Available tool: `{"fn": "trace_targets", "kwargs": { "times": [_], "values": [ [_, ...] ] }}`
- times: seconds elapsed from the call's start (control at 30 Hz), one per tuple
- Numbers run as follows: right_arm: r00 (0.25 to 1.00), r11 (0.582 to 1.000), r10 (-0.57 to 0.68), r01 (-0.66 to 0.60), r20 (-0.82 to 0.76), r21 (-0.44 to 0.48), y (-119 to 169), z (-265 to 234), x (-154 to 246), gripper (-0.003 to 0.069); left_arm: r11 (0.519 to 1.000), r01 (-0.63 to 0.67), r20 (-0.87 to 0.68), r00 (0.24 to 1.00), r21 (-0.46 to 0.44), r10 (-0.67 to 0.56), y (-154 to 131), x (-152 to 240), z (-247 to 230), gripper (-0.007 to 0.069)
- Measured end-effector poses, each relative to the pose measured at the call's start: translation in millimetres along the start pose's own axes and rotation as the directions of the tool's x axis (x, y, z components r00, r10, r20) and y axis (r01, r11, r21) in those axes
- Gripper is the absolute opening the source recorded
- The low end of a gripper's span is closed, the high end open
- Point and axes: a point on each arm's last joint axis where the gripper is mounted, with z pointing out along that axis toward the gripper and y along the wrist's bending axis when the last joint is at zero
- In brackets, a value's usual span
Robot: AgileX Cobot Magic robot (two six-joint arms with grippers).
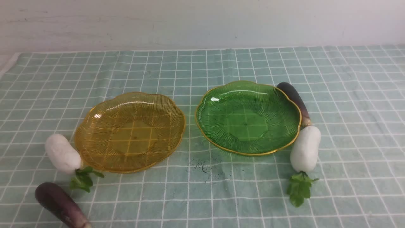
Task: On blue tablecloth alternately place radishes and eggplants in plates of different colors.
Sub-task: 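Pick up the eggplant and place it in the yellow plate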
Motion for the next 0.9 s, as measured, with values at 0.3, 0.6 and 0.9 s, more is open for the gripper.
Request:
{"fn": "trace_targets", "kwargs": {
  "times": [0.3,0.6,0.9],
  "values": [
    [1.000,1.000,0.000,0.000,0.000,0.000,0.0,0.0,0.0,-0.0010,1.000,0.000,0.000,1.000,0.000,0.000,0.0,0.0,0.0,-0.0007],
    [1.000,1.000,0.000,0.000,0.000,0.000,0.0,0.0,0.0,-0.0010,0.974,0.220,0.104,0.969,0.051,-0.224,-2.4,-9.7,-0.4,-0.0007],
    [1.000,1.000,0.000,0.000,0.000,0.000,0.0,0.0,0.0,-0.0010,0.679,0.682,0.379,0.572,0.273,-0.727,9.3,-41.0,-10.3,-0.0007]
  ]
}}
